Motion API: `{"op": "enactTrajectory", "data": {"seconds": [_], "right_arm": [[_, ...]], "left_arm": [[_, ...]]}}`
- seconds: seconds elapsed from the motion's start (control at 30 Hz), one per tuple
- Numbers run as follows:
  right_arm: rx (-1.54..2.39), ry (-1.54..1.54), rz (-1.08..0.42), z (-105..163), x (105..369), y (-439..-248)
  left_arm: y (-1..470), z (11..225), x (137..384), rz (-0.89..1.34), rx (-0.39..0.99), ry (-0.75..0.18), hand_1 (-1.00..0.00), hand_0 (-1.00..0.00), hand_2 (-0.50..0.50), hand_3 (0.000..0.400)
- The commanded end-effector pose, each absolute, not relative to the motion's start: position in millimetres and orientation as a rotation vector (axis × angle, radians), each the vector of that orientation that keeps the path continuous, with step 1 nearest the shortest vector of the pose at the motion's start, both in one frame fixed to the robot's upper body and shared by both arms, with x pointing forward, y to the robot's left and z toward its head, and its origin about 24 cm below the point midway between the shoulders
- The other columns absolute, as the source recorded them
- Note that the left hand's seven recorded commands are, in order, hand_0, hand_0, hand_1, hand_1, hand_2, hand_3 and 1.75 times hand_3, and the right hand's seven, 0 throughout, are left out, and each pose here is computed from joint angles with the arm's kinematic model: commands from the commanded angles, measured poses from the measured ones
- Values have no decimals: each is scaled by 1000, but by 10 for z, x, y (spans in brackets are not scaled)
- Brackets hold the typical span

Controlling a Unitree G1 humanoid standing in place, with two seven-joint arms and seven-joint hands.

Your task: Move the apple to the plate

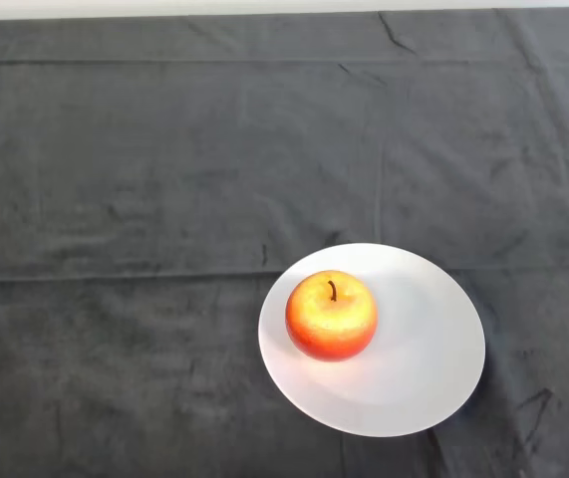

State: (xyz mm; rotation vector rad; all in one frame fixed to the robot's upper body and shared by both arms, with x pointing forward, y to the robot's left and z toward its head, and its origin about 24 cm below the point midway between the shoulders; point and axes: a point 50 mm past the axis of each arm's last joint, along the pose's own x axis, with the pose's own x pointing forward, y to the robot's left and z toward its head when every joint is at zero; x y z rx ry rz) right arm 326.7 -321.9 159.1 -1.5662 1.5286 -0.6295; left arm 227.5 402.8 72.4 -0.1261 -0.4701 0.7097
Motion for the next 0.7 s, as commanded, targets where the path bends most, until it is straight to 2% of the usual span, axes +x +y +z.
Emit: {"op": "enactTrajectory", "data": {"seconds": [0.03, 0.7], "right_arm": [[-1544, 1544, -662, 1632, 3229, -3291], [-1543, 1544, -663, 1632, 3228, -3291]], "left_arm": [[4120, 792, 2265, 723, -99, -463, 0, 0, 0, 0], [4104, 790, 2289, 718, -96, -458, 0, 0, 0, 0]]}}
